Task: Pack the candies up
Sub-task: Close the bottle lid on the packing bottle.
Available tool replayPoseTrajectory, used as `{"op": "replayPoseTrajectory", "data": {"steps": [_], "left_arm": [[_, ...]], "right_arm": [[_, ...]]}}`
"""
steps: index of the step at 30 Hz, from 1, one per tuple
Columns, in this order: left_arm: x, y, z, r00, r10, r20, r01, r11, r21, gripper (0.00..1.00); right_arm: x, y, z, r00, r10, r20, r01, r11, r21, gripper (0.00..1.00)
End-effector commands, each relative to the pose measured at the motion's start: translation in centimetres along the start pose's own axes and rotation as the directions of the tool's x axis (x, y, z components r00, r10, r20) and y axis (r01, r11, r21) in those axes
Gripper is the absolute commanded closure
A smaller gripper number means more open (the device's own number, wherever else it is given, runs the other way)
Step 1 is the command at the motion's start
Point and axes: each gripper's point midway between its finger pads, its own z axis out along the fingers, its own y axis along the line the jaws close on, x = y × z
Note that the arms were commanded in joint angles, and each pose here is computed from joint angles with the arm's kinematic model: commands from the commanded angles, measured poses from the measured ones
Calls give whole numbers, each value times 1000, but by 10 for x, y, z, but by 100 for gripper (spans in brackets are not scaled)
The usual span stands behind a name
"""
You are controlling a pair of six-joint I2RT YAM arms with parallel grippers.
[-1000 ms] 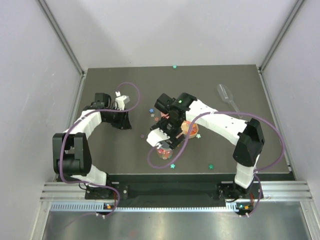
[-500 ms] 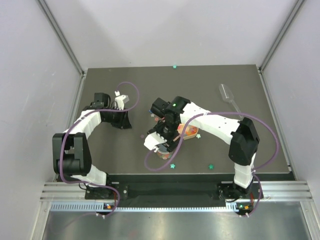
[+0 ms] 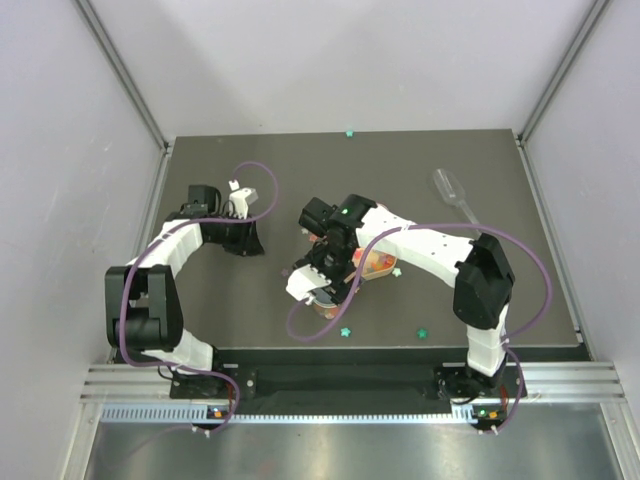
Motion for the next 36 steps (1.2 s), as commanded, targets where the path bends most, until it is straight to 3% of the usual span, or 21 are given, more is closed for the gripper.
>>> {"op": "replayPoseTrajectory", "data": {"steps": [1,12,15,26,31,32,35,36], "left_arm": [[-11,-1,2,999,10,37,-11,1000,24,65],[-9,-1,3,999,1,36,-2,1000,27,65],[-11,-2,3,999,6,42,-8,999,31,65],[-17,-21,-14,998,60,33,-62,994,87,64],[1,-38,-26,983,182,-2,-179,970,167,65],[7,-40,-26,978,209,-10,-204,962,182,66],[18,-46,-24,975,222,3,-217,951,219,72],[20,-47,-23,976,219,2,-214,951,222,73]], "right_arm": [[-3,-5,4,1000,-5,4,5,1000,14,24],[6,-5,6,999,41,-1,-41,999,22,18],[5,-8,0,998,62,-3,-61,997,47,1],[12,7,-53,997,75,-19,-72,987,145,0],[28,10,-81,986,167,15,-166,960,224,0],[27,8,-81,983,181,31,-183,955,232,1],[15,-3,-76,972,206,109,-227,942,247,15],[6,-9,-73,970,191,151,-225,940,255,29]]}}
